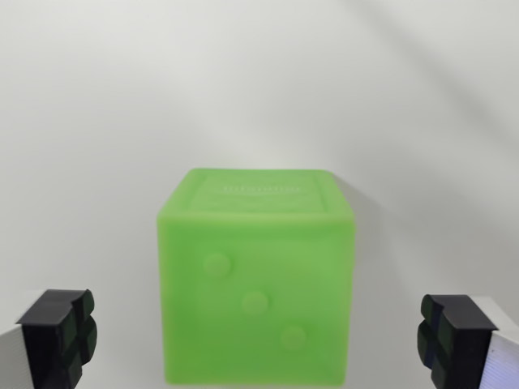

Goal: Stack cube

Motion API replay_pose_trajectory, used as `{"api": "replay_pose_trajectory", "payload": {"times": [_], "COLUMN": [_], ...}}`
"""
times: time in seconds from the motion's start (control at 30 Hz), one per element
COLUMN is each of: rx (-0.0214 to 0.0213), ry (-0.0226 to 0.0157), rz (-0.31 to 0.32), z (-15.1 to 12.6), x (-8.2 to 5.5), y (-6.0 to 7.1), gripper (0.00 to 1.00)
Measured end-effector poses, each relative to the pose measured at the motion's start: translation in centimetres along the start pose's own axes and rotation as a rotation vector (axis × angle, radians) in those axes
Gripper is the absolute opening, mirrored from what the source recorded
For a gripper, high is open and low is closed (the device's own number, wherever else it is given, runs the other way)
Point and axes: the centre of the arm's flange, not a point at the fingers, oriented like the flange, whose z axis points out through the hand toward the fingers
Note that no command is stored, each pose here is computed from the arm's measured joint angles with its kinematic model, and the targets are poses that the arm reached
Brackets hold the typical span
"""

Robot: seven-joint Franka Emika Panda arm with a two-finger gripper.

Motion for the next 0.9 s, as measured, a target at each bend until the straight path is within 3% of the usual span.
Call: {"api": "replay_pose_trajectory", "payload": {"times": [0.33, 0.67, 0.7, 0.9], "rx": [-0.0004, 0.0006, 0.0006, 0.0005], "ry": [-0.0003, 0.0000, 0.0004, 0.0016], "rz": [-0.001, -0.001, -0.001, -0.001], "z": [3.1, 4.4, 4.4, 4.4], "x": [0.0, 0.0, 0.0, 0.0], "y": [0.0, 0.0, 0.0, 0.0], "gripper": [1.00, 1.00, 0.00, 0.00]}}
